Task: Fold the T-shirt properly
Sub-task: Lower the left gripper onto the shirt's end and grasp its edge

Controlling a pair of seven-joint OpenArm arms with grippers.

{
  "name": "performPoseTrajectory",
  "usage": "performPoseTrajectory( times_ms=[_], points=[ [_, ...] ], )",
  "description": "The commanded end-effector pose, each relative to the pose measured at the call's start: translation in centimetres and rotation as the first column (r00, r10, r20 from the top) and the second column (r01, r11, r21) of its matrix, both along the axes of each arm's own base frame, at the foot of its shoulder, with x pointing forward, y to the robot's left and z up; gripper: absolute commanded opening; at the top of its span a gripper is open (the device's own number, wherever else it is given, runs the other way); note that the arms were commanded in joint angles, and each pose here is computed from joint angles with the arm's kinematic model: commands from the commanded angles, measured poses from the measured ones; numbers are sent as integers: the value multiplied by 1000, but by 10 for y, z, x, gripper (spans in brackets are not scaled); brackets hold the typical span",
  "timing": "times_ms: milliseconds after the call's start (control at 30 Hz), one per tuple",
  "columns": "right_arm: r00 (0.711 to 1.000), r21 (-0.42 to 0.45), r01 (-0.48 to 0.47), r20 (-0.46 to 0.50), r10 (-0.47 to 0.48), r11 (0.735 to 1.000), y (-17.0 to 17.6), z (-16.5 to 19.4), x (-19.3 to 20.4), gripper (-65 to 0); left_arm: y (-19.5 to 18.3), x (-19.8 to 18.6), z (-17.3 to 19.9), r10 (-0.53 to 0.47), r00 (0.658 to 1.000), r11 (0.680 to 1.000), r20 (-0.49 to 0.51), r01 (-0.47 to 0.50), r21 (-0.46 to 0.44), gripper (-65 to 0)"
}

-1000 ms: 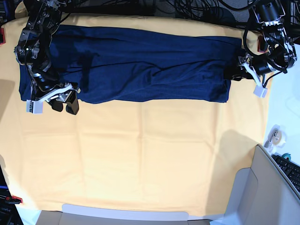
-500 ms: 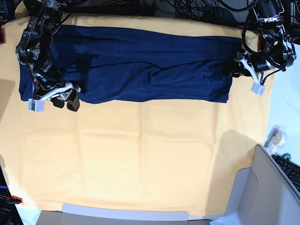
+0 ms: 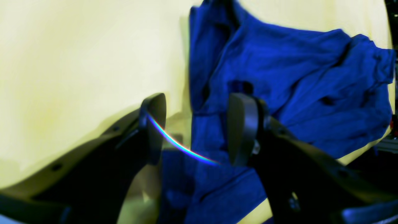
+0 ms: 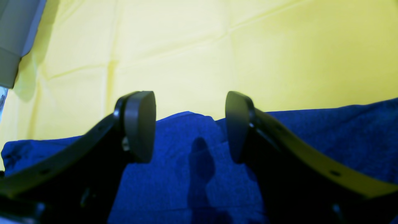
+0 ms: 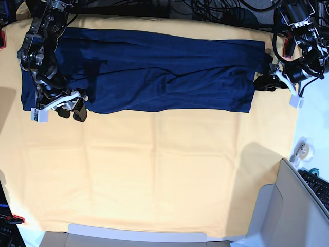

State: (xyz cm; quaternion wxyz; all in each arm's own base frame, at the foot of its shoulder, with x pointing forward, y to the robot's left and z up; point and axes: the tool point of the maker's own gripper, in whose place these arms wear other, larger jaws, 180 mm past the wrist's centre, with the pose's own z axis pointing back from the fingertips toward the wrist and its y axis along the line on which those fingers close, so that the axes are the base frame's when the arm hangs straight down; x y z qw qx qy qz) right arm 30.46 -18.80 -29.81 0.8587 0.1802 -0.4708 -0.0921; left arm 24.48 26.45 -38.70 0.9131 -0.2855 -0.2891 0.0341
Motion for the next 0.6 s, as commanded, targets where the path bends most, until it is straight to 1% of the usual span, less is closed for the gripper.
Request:
performPoseTrajectory(
  times_ms=[0, 67, 200, 267, 367, 567],
  points=[
    [999, 1, -2, 54, 2, 1000, 0, 14, 6, -300, 3, 4, 8, 2, 1000, 1000, 24, -2, 6, -336],
    [999, 1, -2, 54, 2, 1000, 0, 14, 6, -300, 3, 4, 8, 2, 1000, 1000, 24, -2, 6, -320],
    [999, 1, -2, 54, 2, 1000, 0, 14, 6, -300, 2, 4, 7, 1, 1000, 1000, 22, -1, 4, -262],
    [999, 1, -2, 54, 2, 1000, 0, 14, 6, -300, 2, 4, 7, 1, 1000, 1000, 22, -1, 4, -245],
    [999, 1, -2, 54, 2, 1000, 0, 14, 6, -300, 2, 4, 8, 2, 1000, 1000, 27, -2, -5, -238],
    [999, 1, -2, 54, 2, 1000, 0, 14, 6, -300, -7, 0, 12, 6, 999, 997, 47, -2, -74, -237]
  ],
)
